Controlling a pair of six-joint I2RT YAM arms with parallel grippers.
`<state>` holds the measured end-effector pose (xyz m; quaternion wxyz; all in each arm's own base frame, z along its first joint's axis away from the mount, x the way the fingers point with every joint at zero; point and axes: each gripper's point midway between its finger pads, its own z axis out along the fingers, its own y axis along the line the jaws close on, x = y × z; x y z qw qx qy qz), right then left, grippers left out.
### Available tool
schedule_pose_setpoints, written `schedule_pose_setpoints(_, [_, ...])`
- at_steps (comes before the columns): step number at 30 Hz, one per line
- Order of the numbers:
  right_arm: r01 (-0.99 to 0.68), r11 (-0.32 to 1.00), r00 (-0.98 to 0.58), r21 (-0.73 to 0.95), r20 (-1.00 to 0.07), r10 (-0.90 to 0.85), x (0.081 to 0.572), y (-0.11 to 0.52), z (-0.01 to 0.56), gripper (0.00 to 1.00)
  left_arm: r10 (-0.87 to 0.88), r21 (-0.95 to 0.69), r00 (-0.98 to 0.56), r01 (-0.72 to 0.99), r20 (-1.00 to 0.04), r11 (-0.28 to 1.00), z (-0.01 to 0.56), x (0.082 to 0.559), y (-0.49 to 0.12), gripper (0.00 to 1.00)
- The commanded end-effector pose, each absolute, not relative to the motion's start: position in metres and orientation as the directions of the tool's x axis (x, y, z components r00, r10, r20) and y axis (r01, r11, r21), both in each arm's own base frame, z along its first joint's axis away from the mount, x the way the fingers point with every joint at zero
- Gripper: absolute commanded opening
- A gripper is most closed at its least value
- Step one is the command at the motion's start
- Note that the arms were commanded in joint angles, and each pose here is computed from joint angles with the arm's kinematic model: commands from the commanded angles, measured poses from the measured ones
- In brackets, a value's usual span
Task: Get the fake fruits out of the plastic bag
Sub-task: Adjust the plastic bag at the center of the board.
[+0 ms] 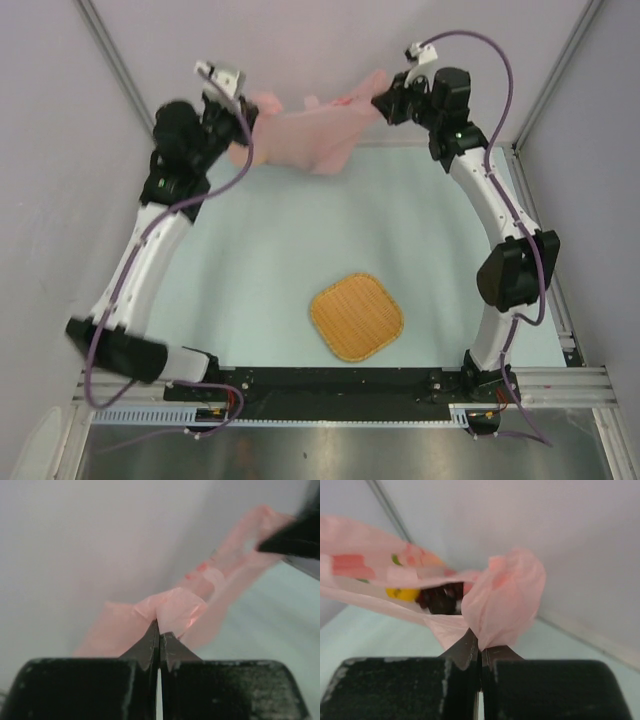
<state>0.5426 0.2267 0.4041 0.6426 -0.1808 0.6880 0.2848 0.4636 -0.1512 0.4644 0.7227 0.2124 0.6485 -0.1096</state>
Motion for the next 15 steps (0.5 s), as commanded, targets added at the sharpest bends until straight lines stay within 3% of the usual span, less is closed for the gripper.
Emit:
schedule_pose_setpoints(1, [-0.671, 0.733, -0.164, 0.111, -0.986, -0.001, 0.503, 0.233, 0.348, 0.00, 0.041, -0.020, -0.104, 0.527, -0.994, 0.850, 0.375, 0.375, -0.167, 0.00])
schedule_pose_setpoints(2, [-0.687, 0.719, -0.180, 0.103, -0.983, -0.032, 0.493, 0.239, 0.335, 0.00, 0.056, -0.078, -0.235, 0.527, -0.970, 0.846, 0.317, 0.361, -0.171, 0.00])
schedule_pose_setpoints(5, [-0.704, 0.694, -0.312, 0.147, -0.943, -0.117, 0.467, 0.251, 0.266, 0.00, 0.057, -0.181, -0.408, 0.519, -0.911, 0.835, 0.246, 0.321, -0.172, 0.00])
schedule_pose_setpoints(8, [-0.677, 0.701, -0.439, 0.226, -0.888, -0.138, 0.448, 0.249, 0.229, 0.01, 0.078, -0.208, -0.469, 0.528, -0.880, 0.823, 0.215, 0.306, -0.173, 0.00])
schedule_pose_setpoints(11, [-0.658, 0.714, -0.461, 0.239, -0.878, -0.132, 0.439, 0.242, 0.230, 0.04, 0.101, -0.183, -0.458, 0.536, -0.883, 0.824, 0.214, 0.306, -0.170, 0.00])
schedule_pose_setpoints(15, [-0.634, 0.753, -0.399, 0.179, -0.909, -0.120, 0.433, 0.225, 0.265, 0.47, 0.115, -0.182, -0.452, 0.563, -0.885, 0.806, 0.223, 0.291, -0.169, 0.02])
